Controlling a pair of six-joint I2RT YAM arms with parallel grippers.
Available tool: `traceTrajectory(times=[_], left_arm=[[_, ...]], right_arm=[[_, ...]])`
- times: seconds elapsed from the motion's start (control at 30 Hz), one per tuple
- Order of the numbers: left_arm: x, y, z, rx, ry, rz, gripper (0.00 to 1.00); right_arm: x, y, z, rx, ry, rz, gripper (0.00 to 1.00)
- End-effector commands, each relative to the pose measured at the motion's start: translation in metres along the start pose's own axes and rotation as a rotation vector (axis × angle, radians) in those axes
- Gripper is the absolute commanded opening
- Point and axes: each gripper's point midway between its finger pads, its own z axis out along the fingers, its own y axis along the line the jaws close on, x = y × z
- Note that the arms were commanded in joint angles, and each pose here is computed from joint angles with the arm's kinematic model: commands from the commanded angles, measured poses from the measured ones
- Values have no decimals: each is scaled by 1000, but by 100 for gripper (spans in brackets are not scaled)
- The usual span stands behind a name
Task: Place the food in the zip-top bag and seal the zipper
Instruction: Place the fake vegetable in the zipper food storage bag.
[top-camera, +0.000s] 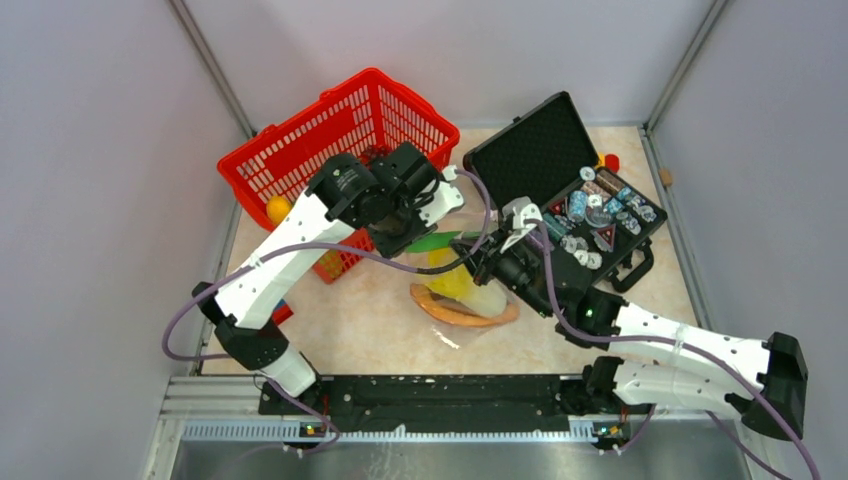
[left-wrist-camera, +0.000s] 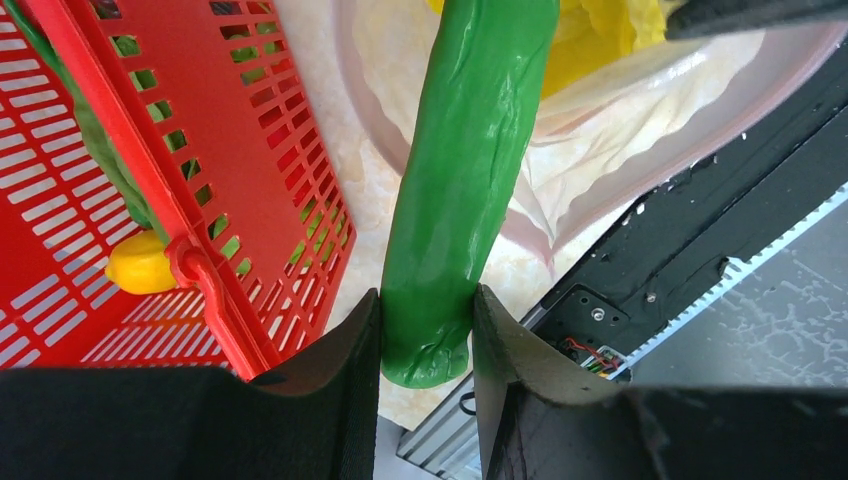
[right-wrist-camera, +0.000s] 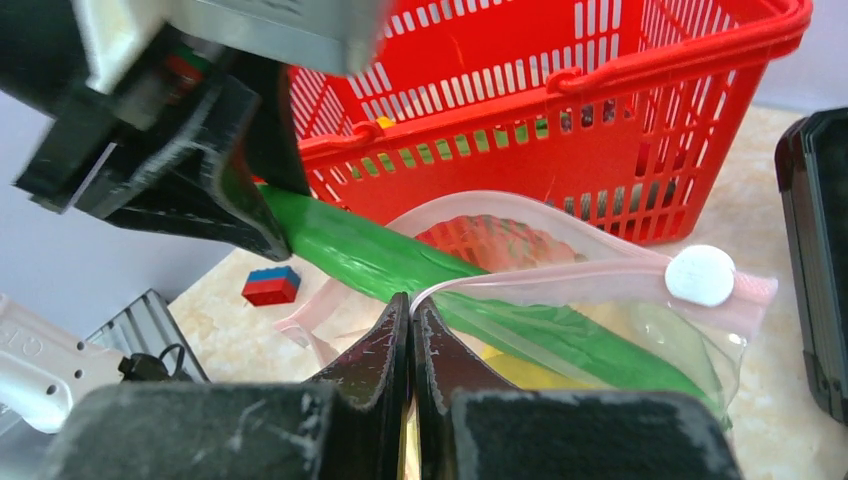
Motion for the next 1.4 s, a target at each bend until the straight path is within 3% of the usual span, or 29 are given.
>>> traceTrajectory(times=[0.0,0.17,0.3,0.53,0.7,0.87,1.17,1.37], left_arm=[[-1,4,4,-29,15,26,24],[5,15,-3,-96,15,24,23],[-3,45,-22,-272,-38,20,21],[-27,33,-20,-293,-165,207,22],[-35,23,-15,-311,-144,296,25],[-31,39,-18,-465,-75,339,25],[-24,30,-20,-430,-89,517,23],[-31,24,-21,-405,-137,555,23]], right_arm=[[-43,22,0,-68,-142,-39,0],[-47,9,-6,-10,-188,-47,0],[-50,11,-9,-23,-192,-79,0],[-48,17,-11,-69,-210,-61,0],[-47,18,-12,-78,-219,-53,0],[-46,14,-13,-61,-219,-44,0],[-52,5,-22,-27,-266,-17,0],[-53,6,-23,-33,-275,-12,0]])
